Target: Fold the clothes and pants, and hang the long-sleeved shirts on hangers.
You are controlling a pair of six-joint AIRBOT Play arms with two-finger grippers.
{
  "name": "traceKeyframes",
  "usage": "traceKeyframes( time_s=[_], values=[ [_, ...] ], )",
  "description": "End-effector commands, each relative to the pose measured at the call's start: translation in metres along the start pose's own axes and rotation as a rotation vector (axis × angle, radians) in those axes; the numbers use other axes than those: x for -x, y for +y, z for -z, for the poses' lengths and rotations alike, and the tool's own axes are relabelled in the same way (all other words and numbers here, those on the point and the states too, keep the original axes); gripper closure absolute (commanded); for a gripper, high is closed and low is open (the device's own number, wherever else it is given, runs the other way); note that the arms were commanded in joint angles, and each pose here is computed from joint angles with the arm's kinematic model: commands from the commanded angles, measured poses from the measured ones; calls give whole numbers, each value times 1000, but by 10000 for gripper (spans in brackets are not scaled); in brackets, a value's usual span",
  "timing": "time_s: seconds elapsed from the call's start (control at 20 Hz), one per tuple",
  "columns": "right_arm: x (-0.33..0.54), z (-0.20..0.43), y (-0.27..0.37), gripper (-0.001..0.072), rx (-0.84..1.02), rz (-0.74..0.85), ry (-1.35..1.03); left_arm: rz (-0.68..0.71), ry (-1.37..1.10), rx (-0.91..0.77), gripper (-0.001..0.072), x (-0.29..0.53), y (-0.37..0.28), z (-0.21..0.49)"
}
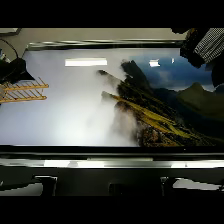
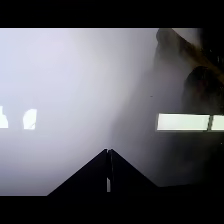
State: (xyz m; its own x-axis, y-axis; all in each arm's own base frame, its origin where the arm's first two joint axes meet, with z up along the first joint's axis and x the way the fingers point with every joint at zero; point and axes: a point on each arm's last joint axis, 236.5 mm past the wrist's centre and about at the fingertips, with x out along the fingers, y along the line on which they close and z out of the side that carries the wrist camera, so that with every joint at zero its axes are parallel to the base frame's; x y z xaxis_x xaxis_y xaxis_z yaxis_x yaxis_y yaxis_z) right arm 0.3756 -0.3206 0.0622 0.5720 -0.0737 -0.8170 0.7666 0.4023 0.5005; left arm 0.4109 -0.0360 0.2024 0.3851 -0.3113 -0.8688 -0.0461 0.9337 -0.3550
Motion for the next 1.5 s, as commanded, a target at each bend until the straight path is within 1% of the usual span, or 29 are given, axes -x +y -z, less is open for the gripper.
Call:
traceKeyframes(
  time_s=[0.0,0.1,0.2,0.45,0.7,0.95,1.0,1.15,1.2,1.25,1.3,1.35,1.45],
  values=[
    [9,44,-80,680,-62,240,48,-2,17,0,689,1,0,4],
    [18,79,-121,679,-72,376,74,-2,17,0,689,1,0,4],
    [29,101,-146,679,-84,461,69,-2,16,0,689,1,0,4],
    [42,127,-169,678,-64,545,93,-2,16,0,689,1,0,4],
    [50,143,-201,678,-19,668,143,-2,16,0,689,1,0,4],
    [52,151,-217,677,5,724,168,-2,16,0,689,0,0,4],
    [55,149,-221,664,19,745,163,-2,16,0,689,0,0,4],
    [63,144,-229,432,45,792,154,-2,16,0,689,0,0,4],
    [63,143,-227,363,32,787,145,-2,15,-1,689,0,0,4],
    [63,139,-222,320,12,769,126,-1,13,-1,688,0,0,3],
    [64,132,-212,308,0,736,96,-2,12,0,689,-1,1,3],
    [62,118,-194,309,-9,666,41,-1,9,0,689,-1,1,1],
    [53,89,-122,313,40,389,-70,2,-15,-25,688,-2,0,-5]
  ],
)
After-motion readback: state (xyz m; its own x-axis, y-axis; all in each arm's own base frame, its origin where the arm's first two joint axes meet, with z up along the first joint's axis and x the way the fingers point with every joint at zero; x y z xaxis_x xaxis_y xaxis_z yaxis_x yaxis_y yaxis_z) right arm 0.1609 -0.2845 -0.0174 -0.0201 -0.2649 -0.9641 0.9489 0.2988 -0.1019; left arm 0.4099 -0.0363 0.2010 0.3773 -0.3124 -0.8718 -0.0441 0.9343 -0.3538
